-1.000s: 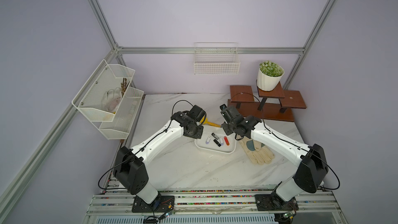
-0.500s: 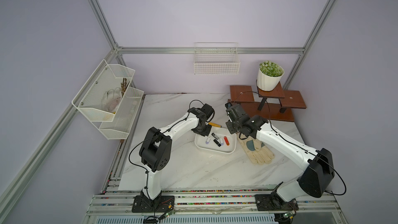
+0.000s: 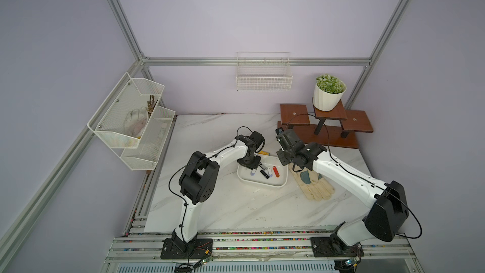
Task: Put the usb flash drive into the storage box
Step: Place the USB flash in the storage box.
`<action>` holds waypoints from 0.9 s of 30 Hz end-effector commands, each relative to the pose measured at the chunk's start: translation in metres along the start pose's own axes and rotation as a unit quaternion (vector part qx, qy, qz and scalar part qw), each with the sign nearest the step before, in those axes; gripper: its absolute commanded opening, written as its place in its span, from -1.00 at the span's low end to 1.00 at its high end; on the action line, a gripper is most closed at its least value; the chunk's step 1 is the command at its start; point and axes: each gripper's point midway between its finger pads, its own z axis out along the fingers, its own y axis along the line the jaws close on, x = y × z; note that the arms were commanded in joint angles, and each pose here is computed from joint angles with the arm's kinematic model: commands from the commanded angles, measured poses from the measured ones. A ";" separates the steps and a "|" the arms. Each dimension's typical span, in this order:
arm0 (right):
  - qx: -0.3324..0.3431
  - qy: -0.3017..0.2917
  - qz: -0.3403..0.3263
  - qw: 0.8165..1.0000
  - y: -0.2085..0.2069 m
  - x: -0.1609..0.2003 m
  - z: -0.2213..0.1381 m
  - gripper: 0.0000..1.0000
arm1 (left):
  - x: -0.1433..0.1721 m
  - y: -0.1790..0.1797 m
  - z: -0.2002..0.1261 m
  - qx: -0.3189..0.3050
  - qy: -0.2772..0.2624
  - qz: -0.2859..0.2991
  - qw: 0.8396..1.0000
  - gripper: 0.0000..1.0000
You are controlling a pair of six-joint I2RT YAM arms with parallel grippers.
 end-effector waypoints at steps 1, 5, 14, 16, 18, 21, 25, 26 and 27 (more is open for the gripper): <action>0.000 -0.010 0.013 1.000 -0.006 -0.003 -0.009 -0.60 | -0.007 0.000 0.003 -0.011 -0.017 -0.007 1.000 -1.00; 0.000 -0.007 0.012 1.000 -0.006 -0.001 -0.009 -0.60 | -0.009 0.002 0.006 -0.022 -0.020 -0.009 1.000 -1.00; 0.001 -0.005 0.011 1.000 -0.007 0.000 -0.010 -0.60 | -0.005 0.007 0.016 -0.038 -0.013 -0.011 0.999 -1.00; 0.001 -0.005 0.011 1.000 -0.007 0.001 -0.010 -0.60 | -0.004 0.006 0.017 -0.038 -0.011 -0.014 0.999 -1.00; 0.001 -0.005 0.011 1.000 -0.007 0.001 -0.010 -0.60 | -0.004 0.009 0.018 -0.044 -0.010 -0.016 0.999 -1.00; -0.001 -0.003 0.011 1.000 -0.006 0.002 -0.009 -0.60 | -0.004 0.011 0.017 -0.050 -0.012 -0.017 0.998 -0.94; -0.002 -0.001 0.010 1.000 -0.006 0.004 -0.009 -0.60 | -0.004 0.014 0.014 -0.057 -0.014 -0.019 0.998 -0.77; -0.002 -0.002 0.010 1.000 -0.006 0.004 -0.009 -0.60 | -0.003 0.014 0.013 -0.058 -0.013 -0.020 0.998 -0.71; -0.002 -0.001 0.011 1.000 -0.006 0.004 -0.010 -0.60 | -0.003 0.014 0.013 -0.058 -0.012 -0.020 0.998 -0.66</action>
